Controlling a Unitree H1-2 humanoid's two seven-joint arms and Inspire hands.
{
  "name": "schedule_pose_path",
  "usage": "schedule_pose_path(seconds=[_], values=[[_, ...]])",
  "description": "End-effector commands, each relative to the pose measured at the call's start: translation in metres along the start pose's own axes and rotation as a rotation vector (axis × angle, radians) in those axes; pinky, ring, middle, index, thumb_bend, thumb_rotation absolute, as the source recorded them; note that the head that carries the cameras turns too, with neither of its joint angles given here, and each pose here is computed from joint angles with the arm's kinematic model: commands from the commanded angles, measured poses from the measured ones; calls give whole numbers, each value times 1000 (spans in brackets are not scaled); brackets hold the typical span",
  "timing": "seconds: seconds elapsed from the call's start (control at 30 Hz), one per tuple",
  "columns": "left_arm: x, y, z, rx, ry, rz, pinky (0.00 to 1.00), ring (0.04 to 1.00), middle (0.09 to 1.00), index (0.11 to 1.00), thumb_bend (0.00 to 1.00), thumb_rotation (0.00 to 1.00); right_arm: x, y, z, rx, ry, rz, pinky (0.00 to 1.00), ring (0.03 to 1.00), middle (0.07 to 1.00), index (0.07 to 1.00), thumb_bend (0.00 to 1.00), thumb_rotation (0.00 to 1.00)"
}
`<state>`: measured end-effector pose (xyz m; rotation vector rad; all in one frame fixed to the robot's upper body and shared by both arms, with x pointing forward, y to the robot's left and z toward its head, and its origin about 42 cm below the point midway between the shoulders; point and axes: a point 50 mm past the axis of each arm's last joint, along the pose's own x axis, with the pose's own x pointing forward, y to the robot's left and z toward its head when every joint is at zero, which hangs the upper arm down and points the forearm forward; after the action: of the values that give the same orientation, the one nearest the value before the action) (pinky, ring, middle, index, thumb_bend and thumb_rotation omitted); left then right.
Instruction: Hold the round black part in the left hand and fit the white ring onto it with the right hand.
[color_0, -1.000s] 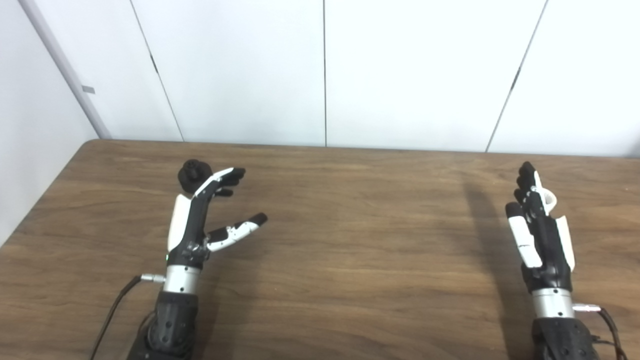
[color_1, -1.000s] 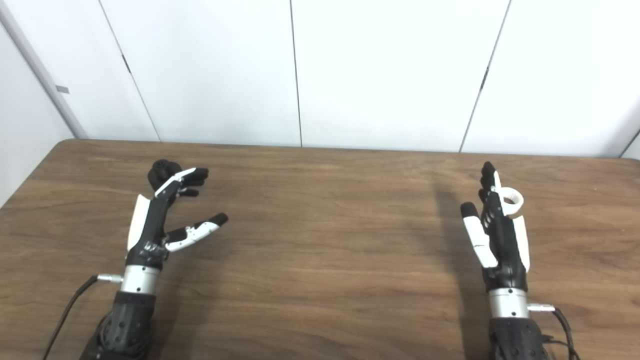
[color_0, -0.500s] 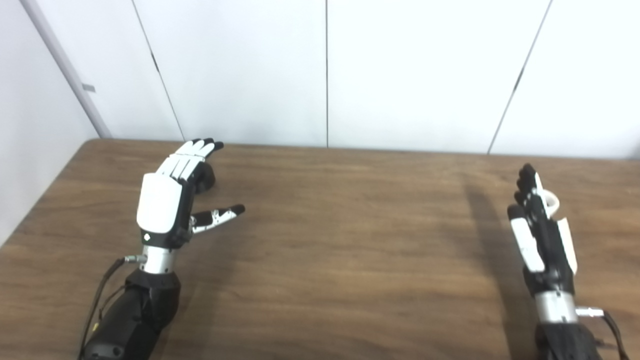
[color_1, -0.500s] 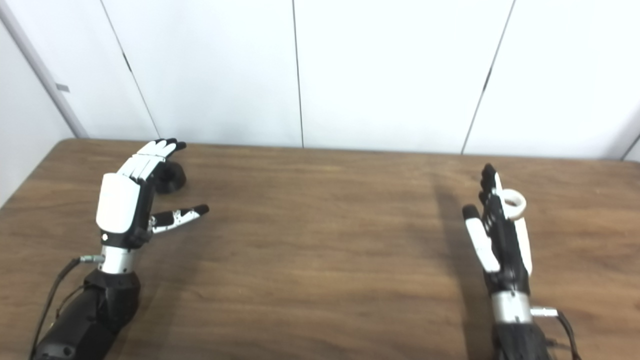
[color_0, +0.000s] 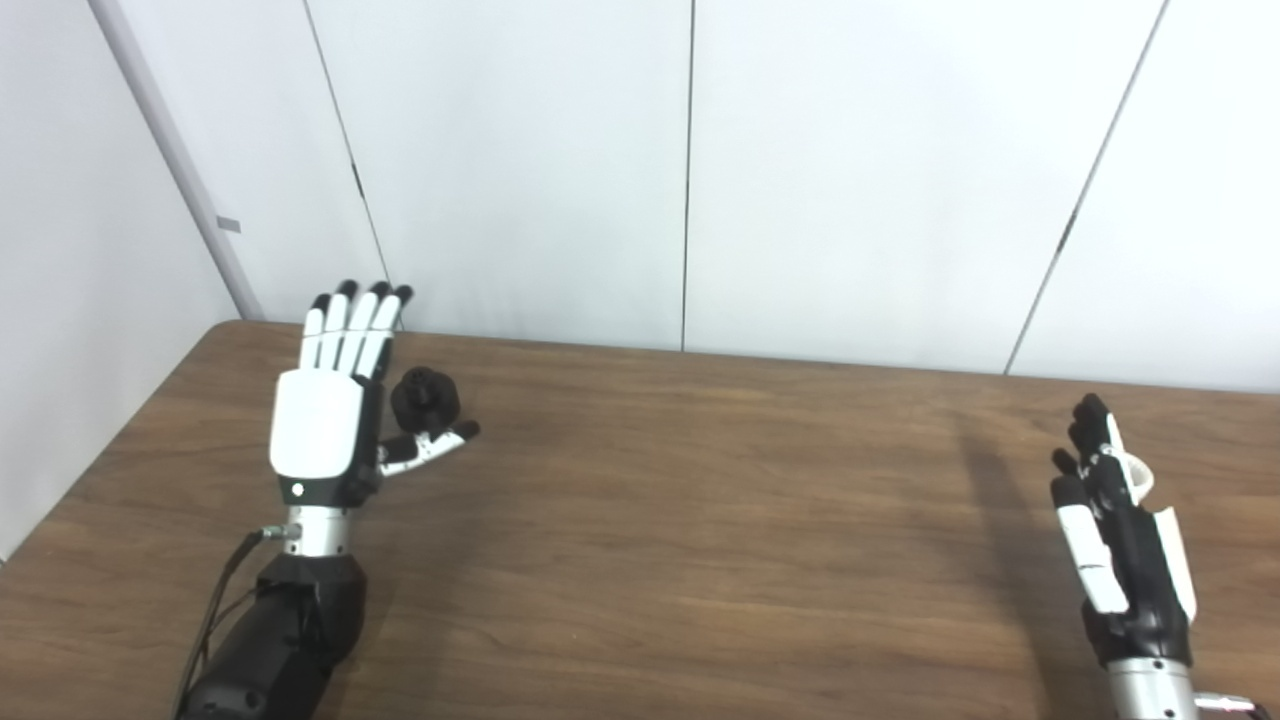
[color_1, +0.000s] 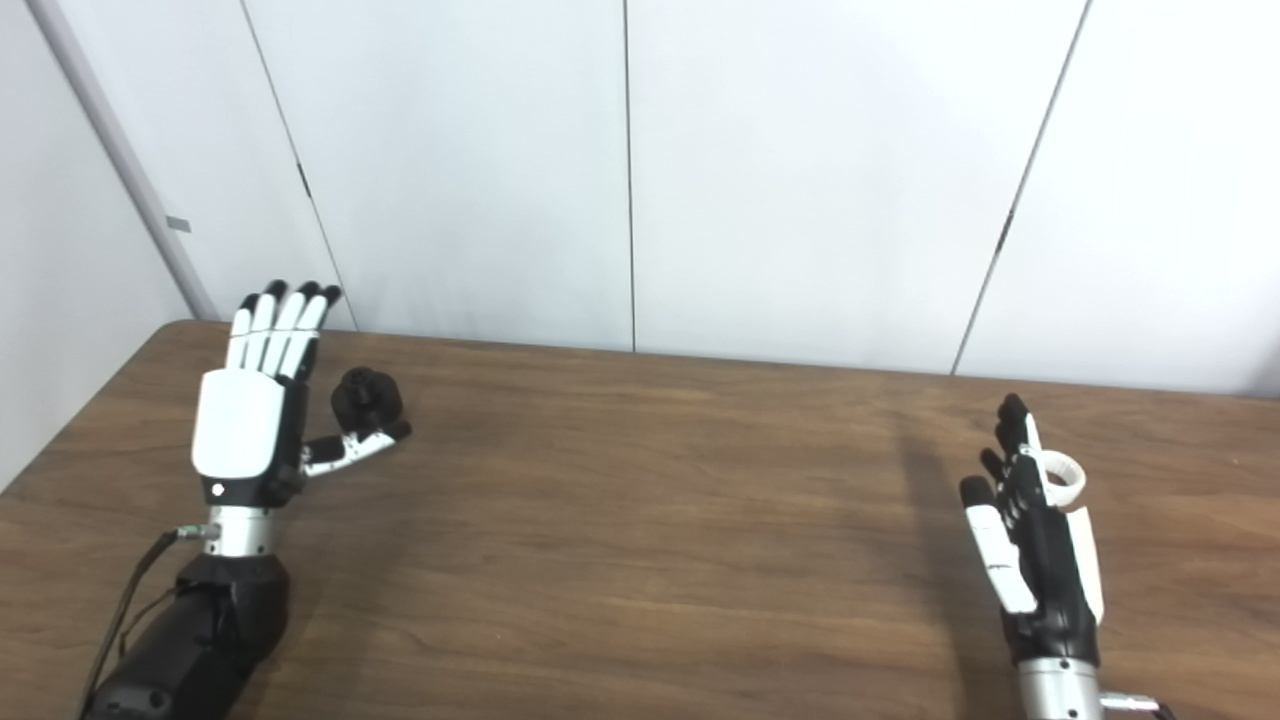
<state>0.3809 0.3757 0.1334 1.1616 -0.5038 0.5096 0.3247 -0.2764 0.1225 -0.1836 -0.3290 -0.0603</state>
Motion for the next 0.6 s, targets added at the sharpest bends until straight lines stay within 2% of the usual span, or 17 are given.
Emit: schedule_pose_path(seconds=[0.0,0.17,0.33,0.57], values=[[-9,-4,-11,5,76,-48,1000,1000,998,993,954,382,-42,-1,-36,-5,145,7,934,1000,1000,1000,398,833],[4,0,-23,-18,168,-124,1000,1000,1000,1000,997,414,-42,-2,-37,-16,141,4,974,1000,1000,990,422,849],[17,10,-31,-61,250,-277,1000,1000,1000,1000,1000,486,-41,-4,-37,-15,144,-5,999,1000,1000,988,428,840],[27,29,-47,-143,295,-497,1000,1000,1000,1000,1000,473,-40,-7,-38,-25,144,-5,1000,1000,1000,987,436,851]])
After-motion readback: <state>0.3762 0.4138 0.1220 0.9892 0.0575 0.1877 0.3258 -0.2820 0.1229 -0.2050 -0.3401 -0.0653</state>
